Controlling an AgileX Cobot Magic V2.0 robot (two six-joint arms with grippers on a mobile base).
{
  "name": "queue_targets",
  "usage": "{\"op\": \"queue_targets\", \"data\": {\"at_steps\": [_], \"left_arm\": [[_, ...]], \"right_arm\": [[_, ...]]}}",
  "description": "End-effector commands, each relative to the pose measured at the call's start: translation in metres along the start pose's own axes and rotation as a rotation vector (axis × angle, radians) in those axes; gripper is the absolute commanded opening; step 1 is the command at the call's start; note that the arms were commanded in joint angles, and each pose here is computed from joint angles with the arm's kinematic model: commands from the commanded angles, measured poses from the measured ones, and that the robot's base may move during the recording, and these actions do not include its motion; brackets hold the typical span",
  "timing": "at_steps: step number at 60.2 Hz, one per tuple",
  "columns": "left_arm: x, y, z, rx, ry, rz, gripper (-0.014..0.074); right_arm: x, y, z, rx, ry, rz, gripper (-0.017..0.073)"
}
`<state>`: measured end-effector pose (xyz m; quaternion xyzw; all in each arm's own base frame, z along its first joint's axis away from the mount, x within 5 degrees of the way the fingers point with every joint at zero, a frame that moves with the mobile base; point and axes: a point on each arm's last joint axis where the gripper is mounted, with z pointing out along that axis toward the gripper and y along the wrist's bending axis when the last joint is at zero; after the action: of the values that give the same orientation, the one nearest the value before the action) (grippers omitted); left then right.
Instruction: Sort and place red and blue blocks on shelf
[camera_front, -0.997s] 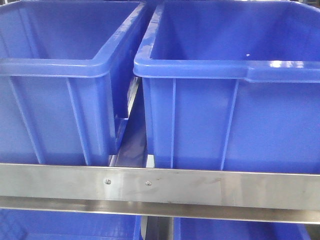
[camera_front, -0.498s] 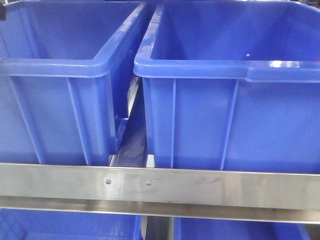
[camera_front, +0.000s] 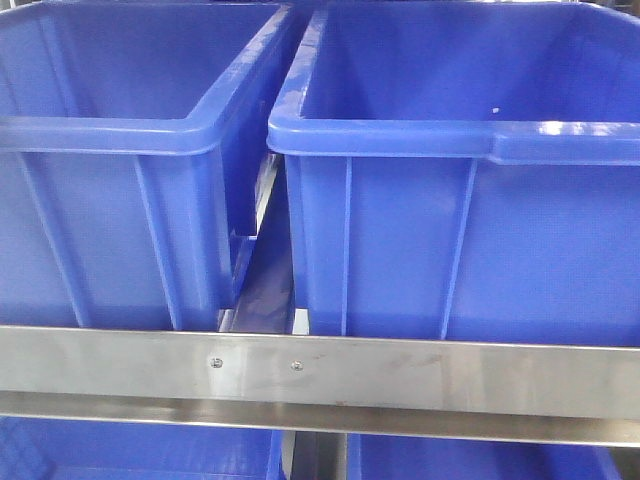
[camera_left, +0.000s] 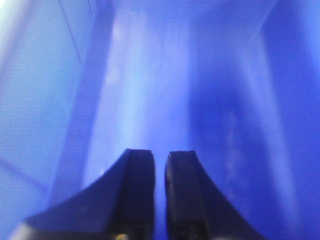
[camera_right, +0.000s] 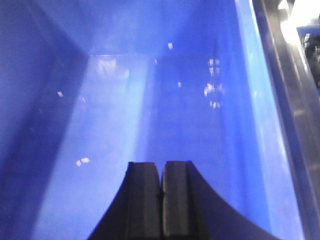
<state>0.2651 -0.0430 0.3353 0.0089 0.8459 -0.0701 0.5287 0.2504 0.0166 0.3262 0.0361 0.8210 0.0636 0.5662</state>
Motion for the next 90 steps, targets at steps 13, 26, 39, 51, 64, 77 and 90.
{"op": "queue_targets", "data": {"at_steps": [13, 26, 39, 51, 64, 77, 90], "left_arm": [[-0.008, 0.000, -0.061, 0.035, -0.197, -0.016, 0.0139], [0.035, 0.006, -0.098, 0.039, -0.221, -0.019, 0.0139], [0.079, 0.013, -0.123, 0.047, -0.237, -0.039, 0.0139], [0.098, 0.016, -0.138, 0.051, -0.266, -0.043, 0.0139], [0.098, 0.016, -0.140, 0.052, -0.272, -0.044, 0.0139], [0.098, 0.016, -0.140, 0.050, -0.271, -0.040, 0.0138], [0.098, 0.016, -0.140, 0.050, -0.271, -0.040, 0.0138]], "right_arm": [[-0.025, 0.004, -0.056, -0.020, -0.154, -0.015, 0.0061], [0.005, -0.001, -0.091, -0.024, -0.178, -0.016, 0.0061], [0.049, -0.008, -0.114, -0.024, -0.182, -0.016, 0.0066], [0.071, -0.011, -0.130, -0.030, -0.223, -0.016, 0.0066], [0.074, -0.012, -0.135, -0.033, -0.239, -0.016, 0.0066], [0.074, -0.012, -0.135, -0.033, -0.239, -0.016, 0.0066], [0.074, -0.012, -0.135, -0.033, -0.239, -0.016, 0.0066]]}}
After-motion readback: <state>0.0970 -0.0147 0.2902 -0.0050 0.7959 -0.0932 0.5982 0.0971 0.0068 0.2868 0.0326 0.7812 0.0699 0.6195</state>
